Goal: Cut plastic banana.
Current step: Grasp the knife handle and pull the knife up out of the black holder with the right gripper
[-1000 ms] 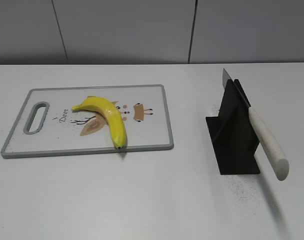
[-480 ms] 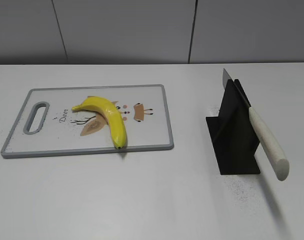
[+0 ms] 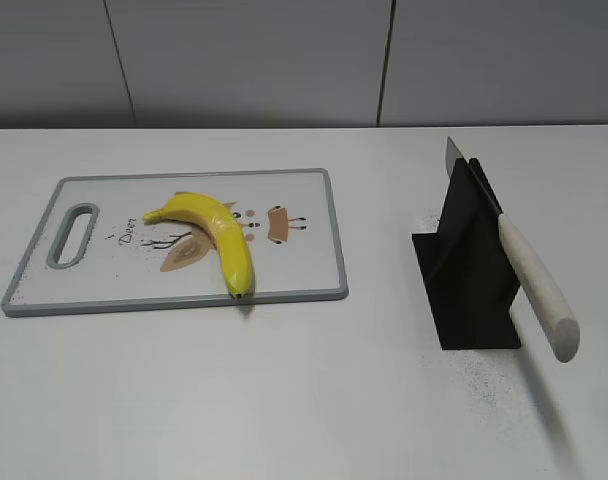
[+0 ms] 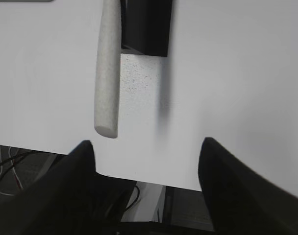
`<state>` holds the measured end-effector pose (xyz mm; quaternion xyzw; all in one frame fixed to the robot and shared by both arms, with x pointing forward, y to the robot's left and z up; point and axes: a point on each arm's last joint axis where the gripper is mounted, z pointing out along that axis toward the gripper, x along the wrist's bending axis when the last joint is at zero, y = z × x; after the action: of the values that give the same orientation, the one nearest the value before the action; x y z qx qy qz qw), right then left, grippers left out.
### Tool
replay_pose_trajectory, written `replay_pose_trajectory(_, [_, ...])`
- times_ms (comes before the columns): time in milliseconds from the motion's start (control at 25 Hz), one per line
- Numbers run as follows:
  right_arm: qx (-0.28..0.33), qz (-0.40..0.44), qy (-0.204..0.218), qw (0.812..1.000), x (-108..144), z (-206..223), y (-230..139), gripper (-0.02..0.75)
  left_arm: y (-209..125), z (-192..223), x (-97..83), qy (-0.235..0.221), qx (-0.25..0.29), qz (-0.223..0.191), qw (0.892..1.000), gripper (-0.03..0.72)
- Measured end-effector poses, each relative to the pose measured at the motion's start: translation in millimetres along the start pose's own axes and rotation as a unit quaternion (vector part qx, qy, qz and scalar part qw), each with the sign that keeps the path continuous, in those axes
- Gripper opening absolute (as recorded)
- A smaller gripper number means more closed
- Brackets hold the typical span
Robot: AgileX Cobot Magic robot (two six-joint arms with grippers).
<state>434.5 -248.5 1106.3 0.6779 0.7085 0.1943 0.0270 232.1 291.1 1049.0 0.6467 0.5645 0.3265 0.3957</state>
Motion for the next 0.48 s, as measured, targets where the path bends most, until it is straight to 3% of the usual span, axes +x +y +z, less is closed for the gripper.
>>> replay_pose_trajectory(240, [0.048, -0.011, 0.015, 0.999, 14.2, 27.2, 23.8, 0.528, 0.0, 0.0, 0.0, 0.000, 0.000, 0.000, 1.000, 0.545])
replay_pose_trajectory(480, [0.078, -0.042, -0.014, 0.996, 42.6, 65.2, 29.2, 0.528, 0.0, 0.0, 0.0, 0.000, 0.000, 0.000, 1.000, 0.545])
